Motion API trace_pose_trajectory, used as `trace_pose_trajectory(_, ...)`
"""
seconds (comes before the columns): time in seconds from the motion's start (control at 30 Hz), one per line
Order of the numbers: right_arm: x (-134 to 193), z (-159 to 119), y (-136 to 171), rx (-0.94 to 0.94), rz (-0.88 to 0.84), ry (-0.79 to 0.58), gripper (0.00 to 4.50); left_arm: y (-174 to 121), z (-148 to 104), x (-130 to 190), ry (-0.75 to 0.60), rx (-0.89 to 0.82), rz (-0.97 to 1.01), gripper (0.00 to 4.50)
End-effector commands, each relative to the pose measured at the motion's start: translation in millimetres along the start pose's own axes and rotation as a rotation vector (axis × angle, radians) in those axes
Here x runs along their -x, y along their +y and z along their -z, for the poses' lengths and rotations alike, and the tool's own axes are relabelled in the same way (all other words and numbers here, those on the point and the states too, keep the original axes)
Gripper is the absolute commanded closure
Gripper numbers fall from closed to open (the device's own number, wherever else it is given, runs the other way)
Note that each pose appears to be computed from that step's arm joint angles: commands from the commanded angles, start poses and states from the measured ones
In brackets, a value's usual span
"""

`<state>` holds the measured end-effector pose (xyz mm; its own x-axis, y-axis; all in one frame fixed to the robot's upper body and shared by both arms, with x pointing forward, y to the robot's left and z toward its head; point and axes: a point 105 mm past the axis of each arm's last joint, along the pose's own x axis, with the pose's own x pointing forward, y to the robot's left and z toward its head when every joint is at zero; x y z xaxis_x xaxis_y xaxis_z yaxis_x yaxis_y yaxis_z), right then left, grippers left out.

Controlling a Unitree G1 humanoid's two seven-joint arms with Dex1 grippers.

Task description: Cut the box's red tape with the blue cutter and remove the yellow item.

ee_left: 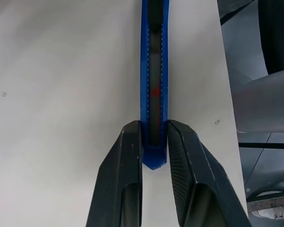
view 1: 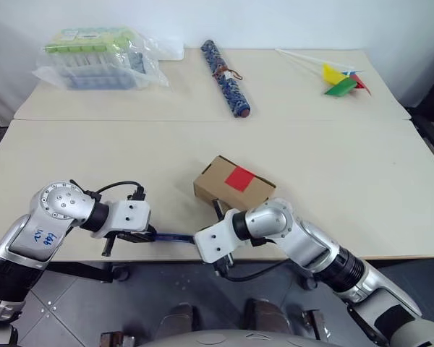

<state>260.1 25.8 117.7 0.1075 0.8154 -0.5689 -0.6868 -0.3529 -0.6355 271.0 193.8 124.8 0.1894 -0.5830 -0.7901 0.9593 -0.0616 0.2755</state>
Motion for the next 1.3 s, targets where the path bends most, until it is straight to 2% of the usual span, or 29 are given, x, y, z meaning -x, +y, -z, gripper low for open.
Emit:
trace_pose_trajectory(0.03, -4, -1, 1, 0.021, 0.005, -0.007, 4.49, -14, 8, -7, 0.032, 0.024, 0.070, 4.08)
trace_pose_trajectory(0.43, -14, 0, -6, 0.048, 0.026, -0.018, 4.49, -17, 6, -11, 0.020, 0.022, 0.068, 4.08)
trace_pose_trajectory(0.77, 7, -19, -12, 0.089, 0.058, -0.060, 4.49, -21, 11, -12, 0.028, 0.024, 0.072, 4.08)
trace_pose_trajectory(1.03, 10, -12, 1, 0.077, 0.033, -0.040, 4.49, -24, 12, -13, 0.028, 0.028, 0.073, 4.08)
trace_pose_trajectory(1.3, -1, 0, 8, 0.055, 0.023, -0.023, 4.49, -24, 12, -11, 0.028, 0.030, 0.071, 4.08)
